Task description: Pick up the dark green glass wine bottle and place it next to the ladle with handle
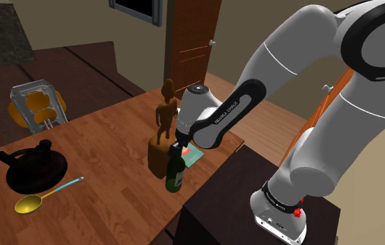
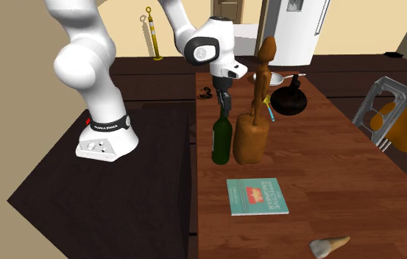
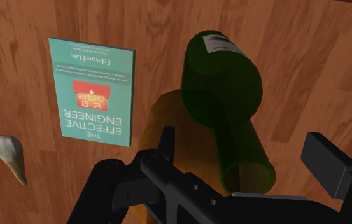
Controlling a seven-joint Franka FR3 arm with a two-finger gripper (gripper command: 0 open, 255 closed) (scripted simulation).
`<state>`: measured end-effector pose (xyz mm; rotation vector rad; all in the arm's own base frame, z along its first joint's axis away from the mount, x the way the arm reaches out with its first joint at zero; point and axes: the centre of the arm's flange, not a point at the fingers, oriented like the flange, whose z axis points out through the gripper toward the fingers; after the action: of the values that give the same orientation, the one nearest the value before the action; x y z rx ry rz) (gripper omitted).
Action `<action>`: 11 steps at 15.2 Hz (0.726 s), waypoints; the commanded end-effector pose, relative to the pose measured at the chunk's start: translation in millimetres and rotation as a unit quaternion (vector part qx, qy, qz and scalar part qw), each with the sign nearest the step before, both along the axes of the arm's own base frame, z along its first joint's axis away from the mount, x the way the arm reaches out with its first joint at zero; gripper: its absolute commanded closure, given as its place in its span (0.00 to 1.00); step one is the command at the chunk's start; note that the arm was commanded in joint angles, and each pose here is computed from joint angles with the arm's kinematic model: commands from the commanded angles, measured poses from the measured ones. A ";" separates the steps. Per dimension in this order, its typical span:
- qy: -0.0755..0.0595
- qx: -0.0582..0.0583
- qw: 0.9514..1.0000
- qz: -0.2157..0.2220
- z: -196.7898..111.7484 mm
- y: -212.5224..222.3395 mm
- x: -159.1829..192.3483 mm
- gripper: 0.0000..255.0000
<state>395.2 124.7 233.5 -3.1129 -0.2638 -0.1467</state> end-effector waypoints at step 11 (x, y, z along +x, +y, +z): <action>0.000 0.000 1.000 0.000 -0.2 0.0 0.1 1.00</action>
<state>395.4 124.7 233.4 -3.1126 -0.2634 -0.1480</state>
